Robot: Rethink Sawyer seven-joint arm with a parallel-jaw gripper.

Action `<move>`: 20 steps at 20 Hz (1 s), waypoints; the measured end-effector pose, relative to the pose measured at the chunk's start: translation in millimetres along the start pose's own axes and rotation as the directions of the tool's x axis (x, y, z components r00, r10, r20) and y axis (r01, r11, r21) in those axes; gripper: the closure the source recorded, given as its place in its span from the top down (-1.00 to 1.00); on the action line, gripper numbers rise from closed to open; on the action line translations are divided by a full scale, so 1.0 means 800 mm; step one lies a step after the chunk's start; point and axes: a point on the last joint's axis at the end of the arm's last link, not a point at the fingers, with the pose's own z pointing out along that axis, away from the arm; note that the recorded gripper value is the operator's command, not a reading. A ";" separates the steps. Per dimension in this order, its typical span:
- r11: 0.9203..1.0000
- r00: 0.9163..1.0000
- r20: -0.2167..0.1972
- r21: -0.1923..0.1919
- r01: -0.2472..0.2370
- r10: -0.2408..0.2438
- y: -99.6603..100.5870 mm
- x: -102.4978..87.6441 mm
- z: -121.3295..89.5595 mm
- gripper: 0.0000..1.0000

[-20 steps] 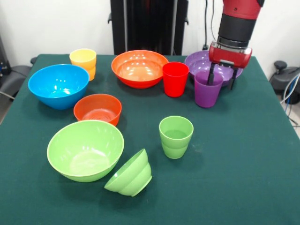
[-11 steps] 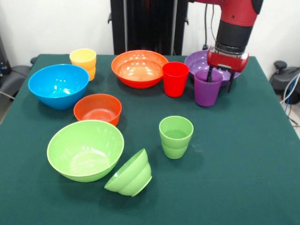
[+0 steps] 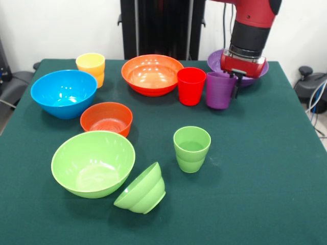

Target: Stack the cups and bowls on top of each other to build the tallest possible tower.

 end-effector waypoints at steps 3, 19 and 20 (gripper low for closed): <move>1.000 1.000 0.004 -0.003 -0.001 0.001 0.001 -0.003 -0.002 -1.00; 0.999 0.996 -0.075 0.025 -0.041 0.043 -0.027 -0.080 -0.100 -1.00; 0.998 0.995 -0.086 0.030 -0.046 0.048 -0.030 -0.085 -0.105 -1.00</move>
